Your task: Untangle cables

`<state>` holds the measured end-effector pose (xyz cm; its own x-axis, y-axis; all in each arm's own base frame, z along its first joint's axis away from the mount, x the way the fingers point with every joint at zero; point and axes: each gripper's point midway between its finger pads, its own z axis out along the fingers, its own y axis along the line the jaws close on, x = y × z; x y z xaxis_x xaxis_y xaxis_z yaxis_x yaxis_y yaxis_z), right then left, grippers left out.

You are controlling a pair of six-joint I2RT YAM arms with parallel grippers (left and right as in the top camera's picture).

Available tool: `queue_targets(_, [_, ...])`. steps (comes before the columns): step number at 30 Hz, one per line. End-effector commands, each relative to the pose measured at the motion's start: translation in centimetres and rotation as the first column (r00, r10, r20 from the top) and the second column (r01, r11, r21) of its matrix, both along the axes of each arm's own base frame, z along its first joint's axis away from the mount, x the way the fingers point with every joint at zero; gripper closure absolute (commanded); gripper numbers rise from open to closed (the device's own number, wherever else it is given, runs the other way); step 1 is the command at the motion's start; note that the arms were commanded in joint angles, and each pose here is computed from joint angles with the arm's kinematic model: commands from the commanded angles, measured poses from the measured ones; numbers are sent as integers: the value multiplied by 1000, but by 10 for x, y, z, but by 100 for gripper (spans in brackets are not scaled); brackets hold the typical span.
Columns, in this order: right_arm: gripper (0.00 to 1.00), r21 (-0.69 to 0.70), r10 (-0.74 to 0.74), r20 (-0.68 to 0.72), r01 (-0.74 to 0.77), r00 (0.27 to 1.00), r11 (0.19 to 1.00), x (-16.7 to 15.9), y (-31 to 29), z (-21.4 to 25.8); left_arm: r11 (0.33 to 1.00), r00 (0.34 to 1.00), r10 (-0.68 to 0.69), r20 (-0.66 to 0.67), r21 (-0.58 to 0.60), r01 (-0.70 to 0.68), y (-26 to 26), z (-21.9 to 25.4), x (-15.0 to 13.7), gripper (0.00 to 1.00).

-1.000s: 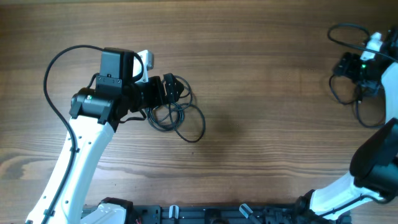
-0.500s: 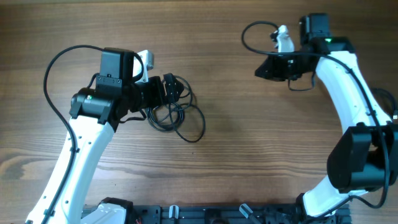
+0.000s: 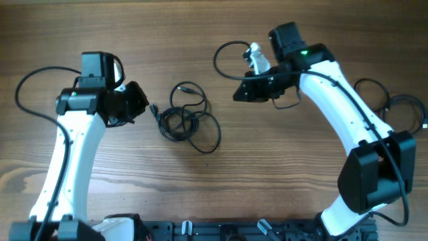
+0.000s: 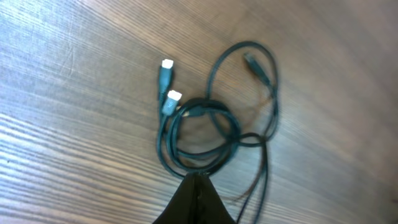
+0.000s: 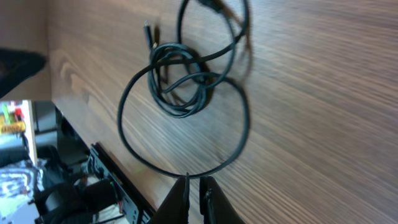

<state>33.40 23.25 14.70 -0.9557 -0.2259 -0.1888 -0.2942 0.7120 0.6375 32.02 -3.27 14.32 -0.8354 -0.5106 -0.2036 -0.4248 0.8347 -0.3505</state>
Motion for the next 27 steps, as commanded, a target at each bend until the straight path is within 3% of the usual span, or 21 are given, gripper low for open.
queue_targets(1, [82, 38, 70, 50, -72, 996, 997, -11, 29, 14, 1000, 985, 1, -174, 21, 3, -2, -56, -17, 96])
queue_targets(4, [77, -13, 28, 55, -28, 998, 1000, -9, 38, 9, 1000, 964, -9, -265, -3, 8, -6, -88, -22, 96])
queue_targets(7, [64, -5, 71, 91, -71, 993, 997, -17, 62, 11, 997, 947, -39, -320, -69, 18, -17, -114, -20, 95])
queue_targets(11, [58, -70, 0, 79, 6, 997, 998, -19, 73, 2, 988, 942, -103, -320, -141, 61, -29, -123, -17, 94])
queue_targets(14, [45, -61, 16, 87, -11, 996, 998, -26, 89, -2, 984, 945, -132, -298, -151, 90, -31, -122, -14, 90])
queue_targets(18, [41, -64, 26, 74, -22, 997, 998, -32, 96, -6, 985, 947, -131, -292, -150, 90, -31, -122, -13, 89])
queue_targets(21, [31, -74, 16, 52, -13, 998, 997, -32, 96, -13, 985, 947, -131, -292, -149, 91, -31, -122, -13, 87])
queue_targets(27, [29, -110, -58, 40, 62, 998, 992, -22, 93, -23, 985, 947, -137, -289, -145, 98, -30, -123, -13, 84])
